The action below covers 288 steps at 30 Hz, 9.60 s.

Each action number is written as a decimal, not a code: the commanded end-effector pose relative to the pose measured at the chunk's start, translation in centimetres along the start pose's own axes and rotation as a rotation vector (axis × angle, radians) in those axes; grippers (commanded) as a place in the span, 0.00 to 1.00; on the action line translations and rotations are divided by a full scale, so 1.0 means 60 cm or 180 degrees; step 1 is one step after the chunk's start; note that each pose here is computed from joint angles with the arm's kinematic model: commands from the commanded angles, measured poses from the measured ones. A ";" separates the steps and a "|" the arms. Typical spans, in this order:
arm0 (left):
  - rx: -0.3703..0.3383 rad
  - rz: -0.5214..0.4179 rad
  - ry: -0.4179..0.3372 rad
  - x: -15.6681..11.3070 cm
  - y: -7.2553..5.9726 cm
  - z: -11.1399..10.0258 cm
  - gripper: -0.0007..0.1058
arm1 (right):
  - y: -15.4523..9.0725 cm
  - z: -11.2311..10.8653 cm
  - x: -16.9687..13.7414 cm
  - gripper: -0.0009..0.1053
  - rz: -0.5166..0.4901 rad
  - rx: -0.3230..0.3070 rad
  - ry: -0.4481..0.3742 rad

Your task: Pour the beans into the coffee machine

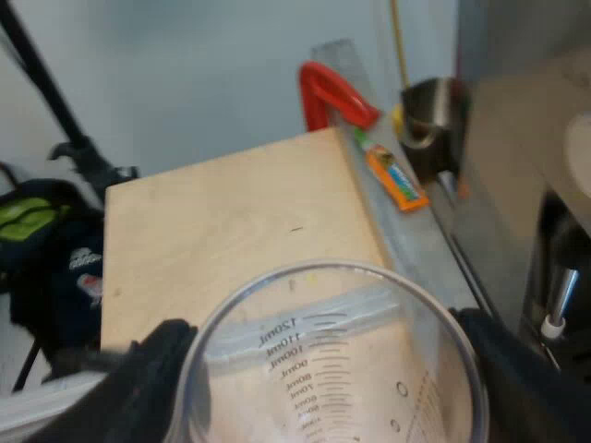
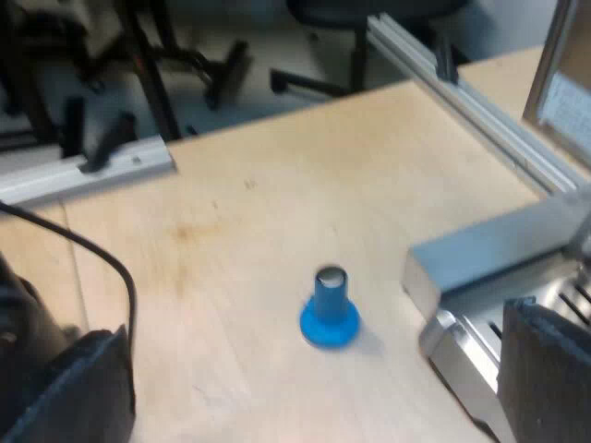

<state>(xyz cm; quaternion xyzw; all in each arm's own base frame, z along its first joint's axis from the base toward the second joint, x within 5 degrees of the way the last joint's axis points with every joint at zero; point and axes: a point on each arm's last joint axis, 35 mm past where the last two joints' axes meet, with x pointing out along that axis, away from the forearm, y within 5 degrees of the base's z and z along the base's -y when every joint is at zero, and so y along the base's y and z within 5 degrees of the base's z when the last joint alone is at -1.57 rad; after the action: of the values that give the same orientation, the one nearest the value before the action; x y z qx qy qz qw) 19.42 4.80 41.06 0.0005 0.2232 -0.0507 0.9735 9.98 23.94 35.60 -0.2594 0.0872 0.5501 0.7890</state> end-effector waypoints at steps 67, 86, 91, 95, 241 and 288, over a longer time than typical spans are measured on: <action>-0.0087 -0.0501 -0.0370 0.304 0.057 -0.297 0.14 | 0.037 -0.102 0.116 0.77 -0.0513 0.0612 -0.0285; -0.0360 -0.0533 -0.0134 0.308 0.058 -0.300 0.42 | 0.037 -0.102 0.116 0.77 -0.0513 0.0612 -0.0285; -0.0363 -0.0516 -0.0026 0.310 0.059 -0.301 0.43 | 0.037 -0.102 0.116 0.77 -0.0513 0.0612 -0.0285; -0.0363 -0.0516 -0.0026 0.310 0.059 -0.301 0.50 | 0.037 -0.102 0.116 0.77 -0.0513 0.0612 -0.0285; -0.0019 -0.0147 -0.1321 -0.403 -0.121 -0.129 0.58 | 0.033 -0.064 -0.464 0.77 -0.3740 0.1221 0.0576; -0.0154 0.0001 -0.0358 -0.180 -0.109 -0.271 0.58 | 0.053 -0.227 -0.366 0.77 -0.3337 0.1478 0.0965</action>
<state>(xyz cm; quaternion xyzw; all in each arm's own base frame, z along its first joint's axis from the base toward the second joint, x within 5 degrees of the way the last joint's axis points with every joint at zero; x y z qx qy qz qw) 1.14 -0.18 32.36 -0.0205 0.1448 -0.0418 0.9884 0.46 -0.24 32.30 -0.1584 0.1783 0.0049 0.9711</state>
